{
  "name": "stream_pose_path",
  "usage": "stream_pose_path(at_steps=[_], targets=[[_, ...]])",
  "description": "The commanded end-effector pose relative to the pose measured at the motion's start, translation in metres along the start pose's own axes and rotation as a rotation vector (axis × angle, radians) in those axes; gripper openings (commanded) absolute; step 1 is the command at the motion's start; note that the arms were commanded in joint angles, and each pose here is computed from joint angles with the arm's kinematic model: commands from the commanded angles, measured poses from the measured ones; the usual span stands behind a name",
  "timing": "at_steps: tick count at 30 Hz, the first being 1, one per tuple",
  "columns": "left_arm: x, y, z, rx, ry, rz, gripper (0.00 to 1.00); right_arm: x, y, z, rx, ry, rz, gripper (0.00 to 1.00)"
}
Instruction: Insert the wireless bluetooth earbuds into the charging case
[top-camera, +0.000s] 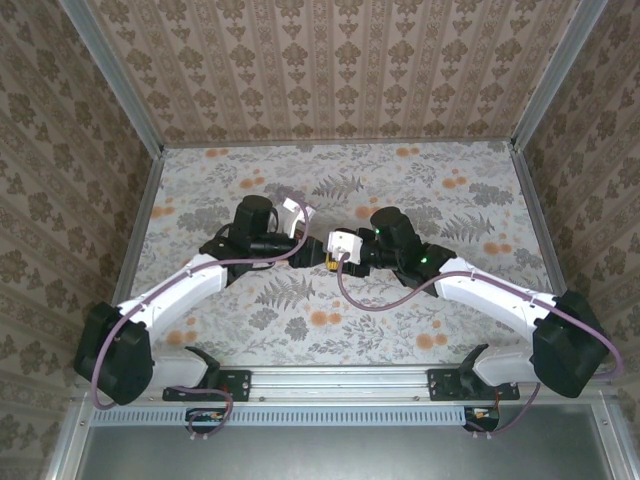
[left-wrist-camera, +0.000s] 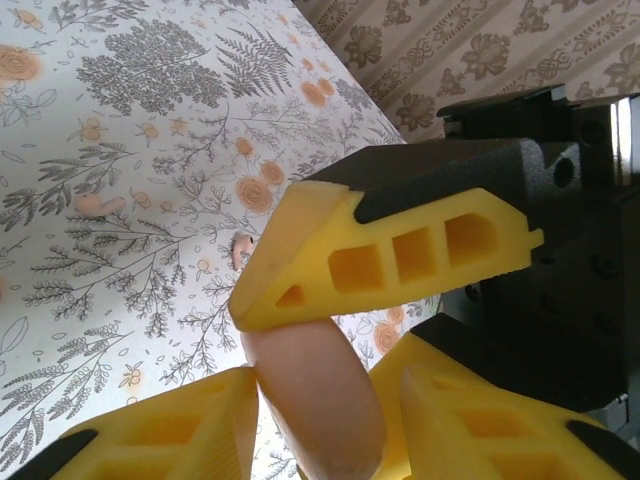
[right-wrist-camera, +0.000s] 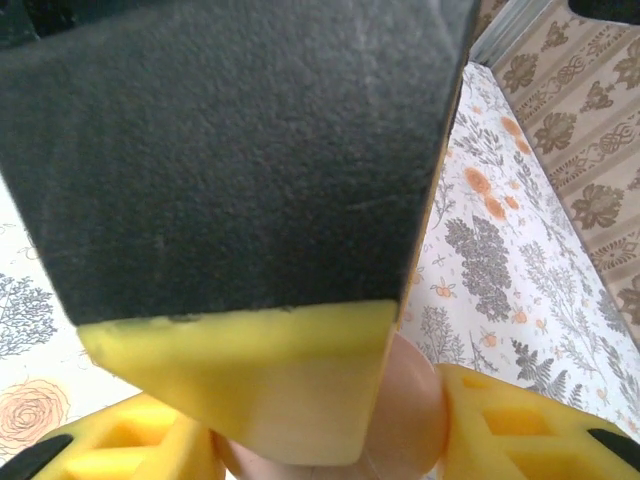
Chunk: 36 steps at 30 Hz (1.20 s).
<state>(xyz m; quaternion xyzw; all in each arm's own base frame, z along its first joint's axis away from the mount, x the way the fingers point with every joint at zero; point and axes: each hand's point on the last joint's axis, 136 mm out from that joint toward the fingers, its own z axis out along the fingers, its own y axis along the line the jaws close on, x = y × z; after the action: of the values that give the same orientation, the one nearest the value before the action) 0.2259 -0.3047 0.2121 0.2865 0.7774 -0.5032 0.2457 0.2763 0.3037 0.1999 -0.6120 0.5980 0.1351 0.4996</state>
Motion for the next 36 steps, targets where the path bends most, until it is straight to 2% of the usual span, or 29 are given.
stream_pose_path(at_steps=[1, 11, 14, 17, 19, 22, 28, 36], targets=[[-0.007, -0.012, 0.004, 0.063, 0.007, 0.013, 0.37, -0.014, -0.016, 0.002, 0.058, -0.022, -0.043, 0.30], [-0.004, -0.009, 0.005, 0.053, 0.017, 0.017, 0.22, -0.014, -0.026, 0.002, 0.116, -0.016, -0.039, 0.32], [-0.004, -0.005, 0.003, 0.033, 0.008, 0.040, 0.20, -0.013, -0.029, 0.000, 0.138, -0.020, -0.011, 0.46], [-0.005, -0.001, -0.001, 0.015, -0.019, 0.089, 0.19, -0.011, -0.035, -0.007, 0.181, -0.051, 0.072, 0.69], [-0.008, 0.002, -0.002, 0.010, -0.050, 0.143, 0.19, -0.009, -0.033, -0.015, 0.153, -0.122, 0.143, 0.76], [-0.009, 0.001, -0.003, 0.038, -0.091, 0.214, 0.19, -0.009, -0.030, -0.029, 0.061, -0.230, 0.272, 0.79], [-0.004, -0.016, -0.006, 0.154, -0.147, 0.367, 0.19, -0.004, -0.019, -0.042, -0.104, -0.286, 0.461, 0.81], [0.002, -0.033, -0.011, 0.255, -0.175, 0.446, 0.19, -0.008, -0.001, -0.060, -0.292, -0.369, 0.560, 0.80]])
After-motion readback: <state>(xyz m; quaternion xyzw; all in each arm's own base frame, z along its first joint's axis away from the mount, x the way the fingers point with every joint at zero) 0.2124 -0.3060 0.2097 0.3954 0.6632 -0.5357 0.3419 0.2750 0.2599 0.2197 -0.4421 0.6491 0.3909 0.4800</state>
